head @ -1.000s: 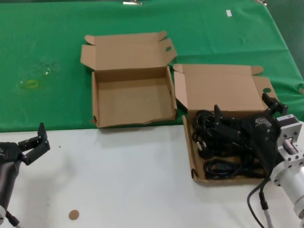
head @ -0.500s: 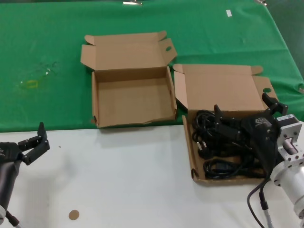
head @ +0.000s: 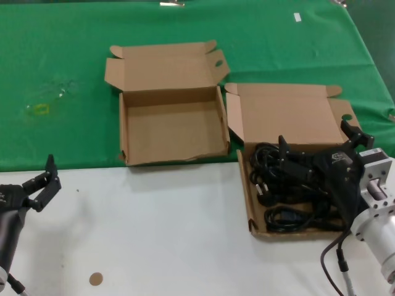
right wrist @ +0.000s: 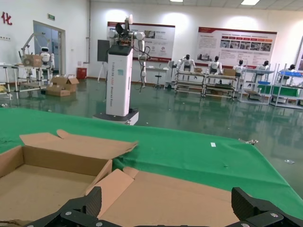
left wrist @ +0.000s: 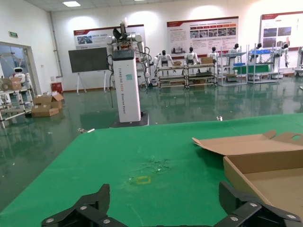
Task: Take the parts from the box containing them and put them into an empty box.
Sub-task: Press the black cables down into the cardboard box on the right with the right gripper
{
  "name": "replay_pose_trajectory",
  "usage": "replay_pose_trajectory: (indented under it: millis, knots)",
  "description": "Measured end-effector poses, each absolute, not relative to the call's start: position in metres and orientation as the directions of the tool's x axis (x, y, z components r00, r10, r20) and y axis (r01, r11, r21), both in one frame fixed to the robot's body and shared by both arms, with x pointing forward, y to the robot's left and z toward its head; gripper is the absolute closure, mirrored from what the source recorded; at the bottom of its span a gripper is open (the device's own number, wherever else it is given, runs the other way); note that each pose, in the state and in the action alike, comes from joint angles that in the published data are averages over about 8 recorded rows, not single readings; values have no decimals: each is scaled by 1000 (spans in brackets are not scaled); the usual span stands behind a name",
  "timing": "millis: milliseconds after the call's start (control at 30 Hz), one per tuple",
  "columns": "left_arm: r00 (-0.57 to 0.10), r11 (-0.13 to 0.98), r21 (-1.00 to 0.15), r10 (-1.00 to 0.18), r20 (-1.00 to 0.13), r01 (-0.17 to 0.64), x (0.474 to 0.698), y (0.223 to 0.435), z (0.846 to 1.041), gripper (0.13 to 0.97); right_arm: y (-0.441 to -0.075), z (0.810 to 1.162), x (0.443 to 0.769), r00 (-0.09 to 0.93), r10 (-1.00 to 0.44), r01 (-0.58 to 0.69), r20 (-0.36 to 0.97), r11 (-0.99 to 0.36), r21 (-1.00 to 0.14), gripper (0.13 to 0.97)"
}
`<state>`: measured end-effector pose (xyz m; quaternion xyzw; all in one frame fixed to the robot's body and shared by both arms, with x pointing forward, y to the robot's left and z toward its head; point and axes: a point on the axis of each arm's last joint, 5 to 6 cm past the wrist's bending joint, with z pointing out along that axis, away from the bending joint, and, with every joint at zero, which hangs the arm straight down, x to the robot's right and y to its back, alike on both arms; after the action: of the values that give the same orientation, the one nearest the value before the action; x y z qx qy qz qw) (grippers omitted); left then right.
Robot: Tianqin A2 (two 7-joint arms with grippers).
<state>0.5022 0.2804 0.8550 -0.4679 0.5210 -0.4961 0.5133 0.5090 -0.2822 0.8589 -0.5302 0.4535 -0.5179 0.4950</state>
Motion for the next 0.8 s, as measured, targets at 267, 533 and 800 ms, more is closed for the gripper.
replay_pose_trajectory:
  millis: [267, 533, 800]
  knots:
    - [-35, 70, -997, -997, -71, 22, 502, 280, 855, 373, -282, 860, 510, 68, -991, 31, 111, -109, -994, 130]
    - [-35, 70, -997, -997, -71, 22, 502, 280, 855, 549, -295, 867, 508, 131, -980, 25, 150, -148, -989, 130]
    - [-35, 70, -997, -997, -71, 22, 502, 280, 855, 689, -328, 878, 508, 238, -935, 6, 263, -269, -963, 130]
